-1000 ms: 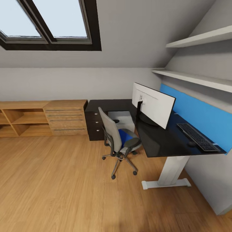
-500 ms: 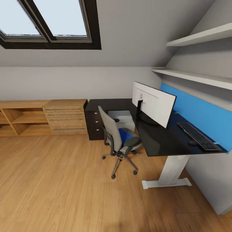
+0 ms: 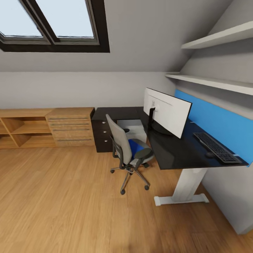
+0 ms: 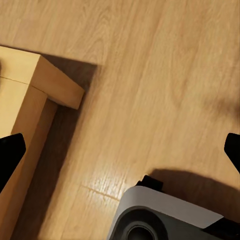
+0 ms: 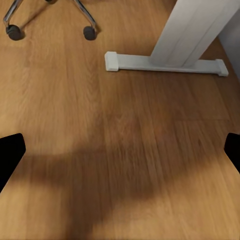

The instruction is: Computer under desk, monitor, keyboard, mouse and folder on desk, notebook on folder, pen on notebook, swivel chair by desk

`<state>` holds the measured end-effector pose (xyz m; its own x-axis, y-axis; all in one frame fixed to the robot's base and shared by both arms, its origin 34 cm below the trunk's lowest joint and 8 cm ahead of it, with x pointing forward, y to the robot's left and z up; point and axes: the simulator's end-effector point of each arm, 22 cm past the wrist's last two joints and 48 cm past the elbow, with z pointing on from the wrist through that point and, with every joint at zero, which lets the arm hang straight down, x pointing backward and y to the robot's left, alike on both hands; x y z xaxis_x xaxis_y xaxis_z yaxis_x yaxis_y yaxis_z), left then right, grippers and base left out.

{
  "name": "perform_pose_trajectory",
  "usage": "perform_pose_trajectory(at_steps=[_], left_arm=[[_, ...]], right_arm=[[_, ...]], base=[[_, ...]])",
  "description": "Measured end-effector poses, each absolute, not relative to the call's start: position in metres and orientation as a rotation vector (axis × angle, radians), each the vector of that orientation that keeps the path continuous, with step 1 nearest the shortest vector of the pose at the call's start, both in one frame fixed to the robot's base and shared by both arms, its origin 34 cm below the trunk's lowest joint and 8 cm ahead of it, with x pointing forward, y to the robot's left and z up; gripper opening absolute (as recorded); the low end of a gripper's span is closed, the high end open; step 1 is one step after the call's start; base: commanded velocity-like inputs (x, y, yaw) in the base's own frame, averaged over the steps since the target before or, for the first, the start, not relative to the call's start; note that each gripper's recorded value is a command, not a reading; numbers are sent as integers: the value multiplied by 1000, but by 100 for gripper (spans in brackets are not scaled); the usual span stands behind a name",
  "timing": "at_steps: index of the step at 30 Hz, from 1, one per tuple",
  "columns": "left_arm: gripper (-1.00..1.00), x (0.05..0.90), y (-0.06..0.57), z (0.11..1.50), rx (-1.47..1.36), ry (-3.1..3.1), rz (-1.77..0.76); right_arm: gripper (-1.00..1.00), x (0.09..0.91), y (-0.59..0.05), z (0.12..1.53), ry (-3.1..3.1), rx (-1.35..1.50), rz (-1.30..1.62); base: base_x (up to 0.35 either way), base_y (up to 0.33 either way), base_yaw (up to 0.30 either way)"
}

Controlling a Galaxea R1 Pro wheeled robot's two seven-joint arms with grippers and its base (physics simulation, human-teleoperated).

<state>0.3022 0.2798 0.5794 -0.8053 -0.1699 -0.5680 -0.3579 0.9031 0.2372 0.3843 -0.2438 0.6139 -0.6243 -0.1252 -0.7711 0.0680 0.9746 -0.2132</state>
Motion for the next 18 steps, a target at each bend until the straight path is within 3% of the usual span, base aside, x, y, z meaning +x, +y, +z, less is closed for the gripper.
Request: perform_pose_trajectory(at_steps=[13,18], left_arm=[[100,304,280,562,-379,2507,452],[100,305,280,555,-379,2508,453]], right_arm=[[100,386,-244,596,2227,-40,-278],[100,387,-244,589,2227,-40,-278]], base=[[275,26,0],[95,34,16]])
